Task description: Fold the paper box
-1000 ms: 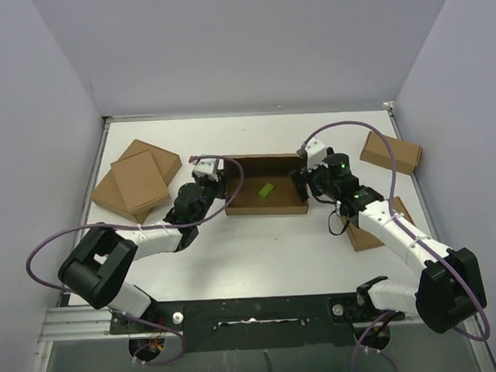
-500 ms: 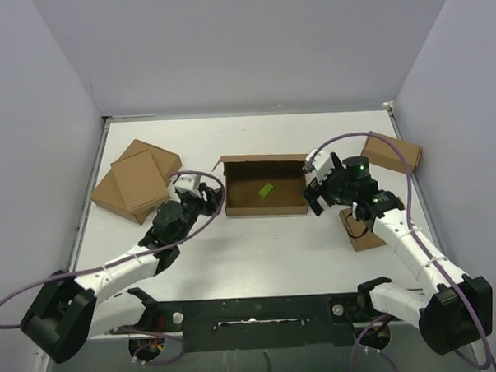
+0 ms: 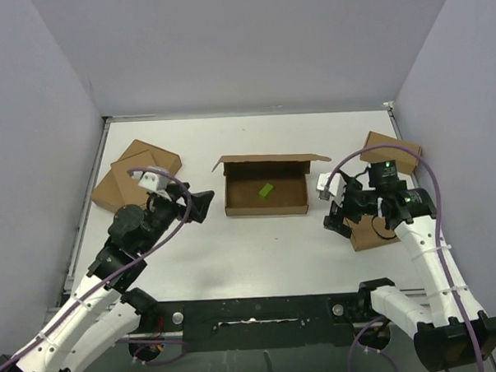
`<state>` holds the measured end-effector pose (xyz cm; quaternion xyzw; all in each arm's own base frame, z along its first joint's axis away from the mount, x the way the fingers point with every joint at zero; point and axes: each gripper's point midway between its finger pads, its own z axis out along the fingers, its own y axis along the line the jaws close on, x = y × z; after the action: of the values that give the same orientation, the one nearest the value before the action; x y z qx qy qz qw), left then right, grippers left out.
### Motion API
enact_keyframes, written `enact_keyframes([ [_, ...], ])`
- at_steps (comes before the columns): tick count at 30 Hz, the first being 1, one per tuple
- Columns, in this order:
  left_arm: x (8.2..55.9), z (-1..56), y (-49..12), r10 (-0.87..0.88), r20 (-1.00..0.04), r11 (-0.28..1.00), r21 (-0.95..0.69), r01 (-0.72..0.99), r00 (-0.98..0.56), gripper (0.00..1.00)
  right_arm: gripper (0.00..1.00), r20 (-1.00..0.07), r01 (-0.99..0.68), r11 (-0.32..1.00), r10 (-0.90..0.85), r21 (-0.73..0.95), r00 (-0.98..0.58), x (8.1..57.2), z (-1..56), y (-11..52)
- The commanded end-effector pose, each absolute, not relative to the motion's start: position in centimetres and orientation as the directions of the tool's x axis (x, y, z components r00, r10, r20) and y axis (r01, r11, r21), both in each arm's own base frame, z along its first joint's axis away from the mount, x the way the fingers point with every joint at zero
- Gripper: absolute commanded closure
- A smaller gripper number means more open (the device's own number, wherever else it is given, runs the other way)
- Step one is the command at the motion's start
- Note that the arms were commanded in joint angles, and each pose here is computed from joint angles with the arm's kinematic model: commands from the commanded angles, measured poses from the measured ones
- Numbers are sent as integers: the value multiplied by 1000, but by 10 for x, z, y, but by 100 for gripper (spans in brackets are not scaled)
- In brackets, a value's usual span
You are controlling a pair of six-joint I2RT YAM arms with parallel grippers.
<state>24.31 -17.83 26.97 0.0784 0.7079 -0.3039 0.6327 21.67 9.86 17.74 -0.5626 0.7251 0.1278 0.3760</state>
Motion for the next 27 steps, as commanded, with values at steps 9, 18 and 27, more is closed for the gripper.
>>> enact_keyframes([
  [9,313,387,-228,-269,-868,572,-493,656,-418,41,52,-908,-926,377,-398,-32,-131,283,336,161],
  [18,391,359,-263,-111,-808,548,-535,643,-578,77,84,-850,-857,493,-380,148,-365,370,307,168],
  [27,382,268,-268,97,-663,568,-576,589,-742,81,85,-788,-862,445,-427,243,-443,361,262,181],
])
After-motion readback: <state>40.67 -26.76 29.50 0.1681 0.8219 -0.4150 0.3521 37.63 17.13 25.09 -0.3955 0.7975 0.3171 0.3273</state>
